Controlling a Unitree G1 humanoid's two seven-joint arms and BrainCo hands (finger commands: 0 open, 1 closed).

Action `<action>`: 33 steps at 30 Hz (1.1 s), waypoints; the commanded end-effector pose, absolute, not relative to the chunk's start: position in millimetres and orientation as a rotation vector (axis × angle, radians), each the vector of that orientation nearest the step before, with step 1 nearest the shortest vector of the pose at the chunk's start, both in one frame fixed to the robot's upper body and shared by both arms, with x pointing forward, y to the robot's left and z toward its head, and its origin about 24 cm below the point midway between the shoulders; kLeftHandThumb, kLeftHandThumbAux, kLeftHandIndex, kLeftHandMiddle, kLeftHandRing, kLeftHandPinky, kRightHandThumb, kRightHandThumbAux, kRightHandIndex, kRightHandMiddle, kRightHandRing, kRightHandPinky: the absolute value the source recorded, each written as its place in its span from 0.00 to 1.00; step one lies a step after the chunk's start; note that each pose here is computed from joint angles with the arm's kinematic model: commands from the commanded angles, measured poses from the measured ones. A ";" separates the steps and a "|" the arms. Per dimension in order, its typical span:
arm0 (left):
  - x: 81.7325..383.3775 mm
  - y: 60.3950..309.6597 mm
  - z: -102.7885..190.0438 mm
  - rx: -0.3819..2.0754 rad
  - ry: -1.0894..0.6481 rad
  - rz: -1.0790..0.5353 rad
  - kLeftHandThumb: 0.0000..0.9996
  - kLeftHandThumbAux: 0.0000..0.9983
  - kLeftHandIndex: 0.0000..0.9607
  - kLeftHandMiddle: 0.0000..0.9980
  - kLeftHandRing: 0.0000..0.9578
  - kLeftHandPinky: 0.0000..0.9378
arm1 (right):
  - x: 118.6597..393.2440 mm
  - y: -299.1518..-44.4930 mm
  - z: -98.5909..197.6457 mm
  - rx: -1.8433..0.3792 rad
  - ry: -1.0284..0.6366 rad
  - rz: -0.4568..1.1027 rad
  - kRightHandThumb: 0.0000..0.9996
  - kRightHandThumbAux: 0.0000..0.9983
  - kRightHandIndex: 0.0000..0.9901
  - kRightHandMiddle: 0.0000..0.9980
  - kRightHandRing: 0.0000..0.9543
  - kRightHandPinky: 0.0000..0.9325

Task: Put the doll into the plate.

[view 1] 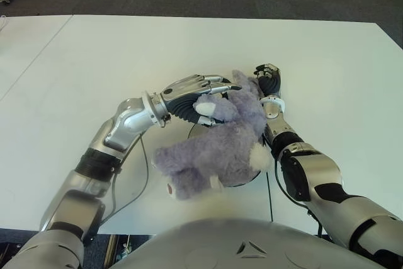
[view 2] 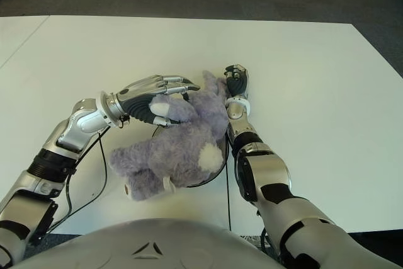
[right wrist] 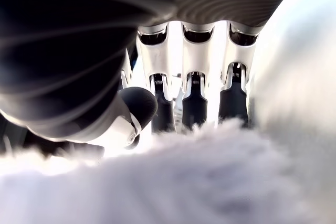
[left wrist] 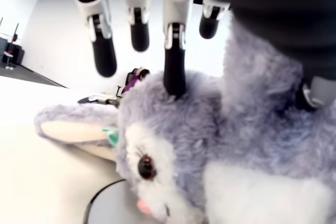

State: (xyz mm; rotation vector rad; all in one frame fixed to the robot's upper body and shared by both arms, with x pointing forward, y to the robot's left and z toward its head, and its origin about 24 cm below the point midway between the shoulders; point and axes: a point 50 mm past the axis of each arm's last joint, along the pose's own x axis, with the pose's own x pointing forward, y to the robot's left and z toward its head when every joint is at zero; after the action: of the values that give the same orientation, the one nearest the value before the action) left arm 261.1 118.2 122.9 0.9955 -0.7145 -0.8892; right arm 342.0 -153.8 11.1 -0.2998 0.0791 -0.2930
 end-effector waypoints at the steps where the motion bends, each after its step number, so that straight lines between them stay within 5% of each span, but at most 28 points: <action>1: 266.5 128.3 117.6 1.061 -0.617 -0.922 0.20 0.28 0.00 0.00 0.00 0.00 | 273.0 -162.7 -74.9 -0.331 0.480 -0.277 0.84 0.69 0.42 0.49 0.84 0.84; 32: 270.4 138.4 132.4 1.009 -0.546 -0.936 0.26 0.20 0.00 0.00 0.00 0.00 | 273.3 -161.7 -74.9 -0.326 0.484 -0.276 0.84 0.69 0.42 0.49 0.83 0.83; 33: 270.3 138.7 133.0 1.001 -0.544 -0.936 0.27 0.20 0.00 0.00 0.00 0.00 | 273.2 -161.6 -75.0 -0.325 0.486 -0.275 0.84 0.69 0.42 0.49 0.79 0.76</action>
State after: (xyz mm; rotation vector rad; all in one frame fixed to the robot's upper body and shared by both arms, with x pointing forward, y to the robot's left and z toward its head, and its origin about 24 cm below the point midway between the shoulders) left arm 268.4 133.8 128.8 1.0007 -0.5715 -0.9279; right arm 342.3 -154.1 11.1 -0.2910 0.0815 -0.2835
